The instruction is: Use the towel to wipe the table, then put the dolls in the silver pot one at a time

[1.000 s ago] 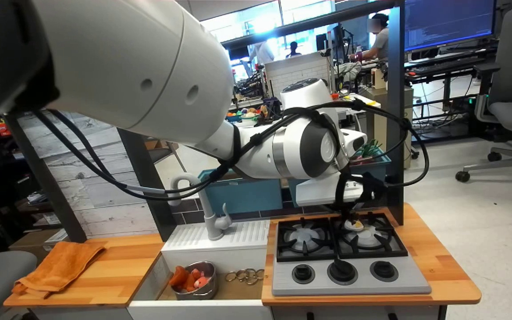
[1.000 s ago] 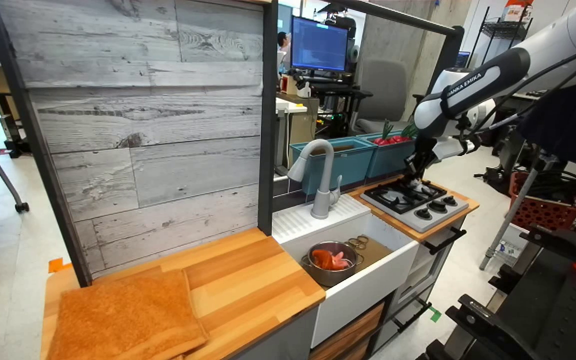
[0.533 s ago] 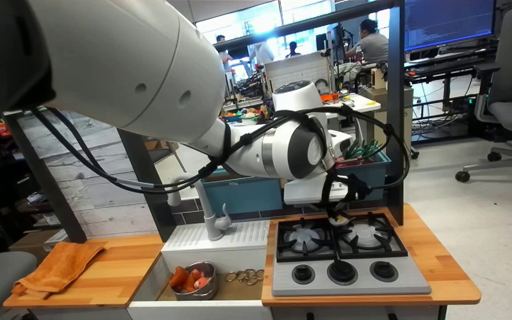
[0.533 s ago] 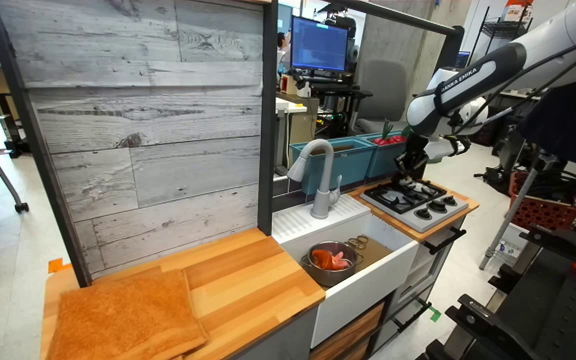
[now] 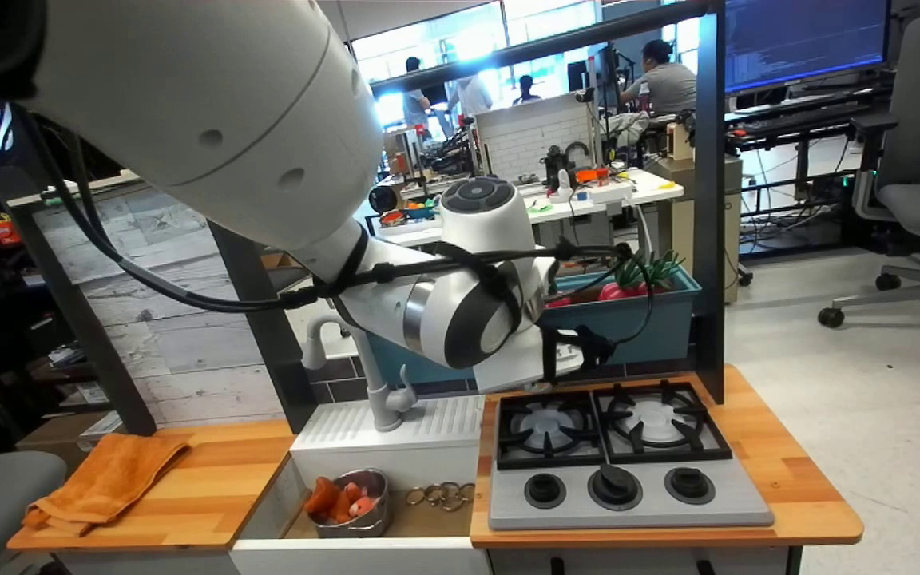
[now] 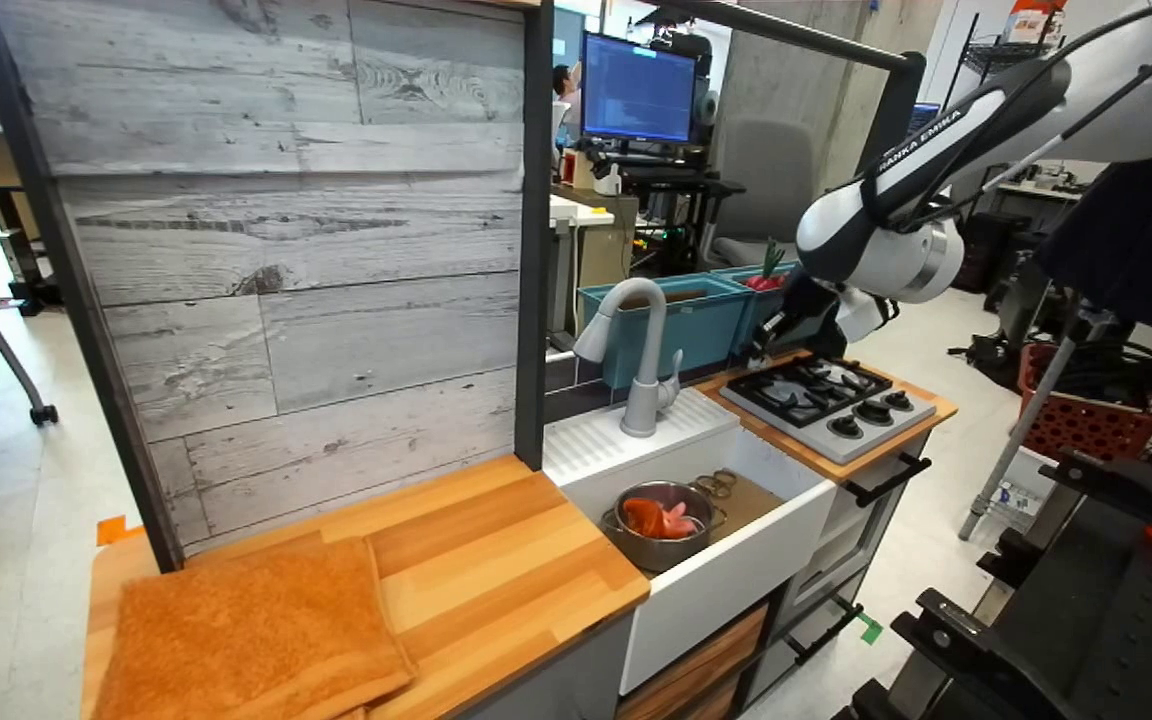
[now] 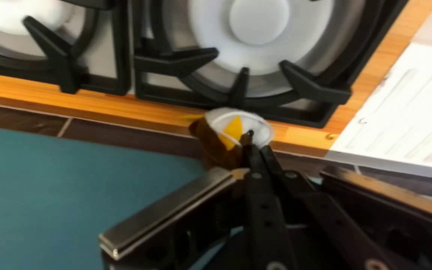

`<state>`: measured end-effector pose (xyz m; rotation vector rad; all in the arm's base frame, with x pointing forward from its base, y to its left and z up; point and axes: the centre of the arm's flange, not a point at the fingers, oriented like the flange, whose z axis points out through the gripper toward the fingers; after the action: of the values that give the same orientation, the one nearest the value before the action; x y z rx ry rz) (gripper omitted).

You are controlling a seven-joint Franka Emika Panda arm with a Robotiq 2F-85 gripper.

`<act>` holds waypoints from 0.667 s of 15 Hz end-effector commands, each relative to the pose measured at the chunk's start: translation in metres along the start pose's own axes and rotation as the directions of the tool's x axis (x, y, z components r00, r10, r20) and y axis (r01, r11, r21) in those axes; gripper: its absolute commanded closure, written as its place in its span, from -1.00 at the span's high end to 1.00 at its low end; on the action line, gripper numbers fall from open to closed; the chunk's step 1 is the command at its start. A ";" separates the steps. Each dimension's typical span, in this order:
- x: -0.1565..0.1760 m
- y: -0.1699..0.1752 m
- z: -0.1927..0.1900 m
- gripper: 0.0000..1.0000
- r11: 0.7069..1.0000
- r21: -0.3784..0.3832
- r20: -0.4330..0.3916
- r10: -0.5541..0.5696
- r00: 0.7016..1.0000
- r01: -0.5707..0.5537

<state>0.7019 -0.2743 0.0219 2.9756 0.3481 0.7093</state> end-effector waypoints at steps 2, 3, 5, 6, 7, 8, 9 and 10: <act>-0.045 -0.061 -0.050 -0.99 0.967 0.194 -0.051 -0.161 0.986 0.168; -0.048 -0.072 -0.051 -0.99 0.951 0.234 -0.056 -0.194 0.979 0.202; -0.055 -0.096 -0.054 -0.99 0.915 0.310 -0.062 -0.250 0.966 0.257; -0.061 -0.109 -0.056 -0.99 0.901 0.337 -0.056 -0.270 0.961 0.273; -0.067 -0.122 -0.058 -0.99 0.886 0.367 -0.047 -0.286 0.957 0.283; -0.075 -0.134 -0.060 -0.99 0.874 0.388 -0.025 -0.306 0.952 0.292; -0.084 -0.149 -0.062 -0.99 0.862 0.407 -0.020 -0.321 0.947 0.301; -0.092 -0.165 -0.064 -0.99 0.853 0.422 -0.016 -0.332 0.943 0.307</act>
<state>0.6198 -0.1719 -0.0035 3.1668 0.9816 0.6475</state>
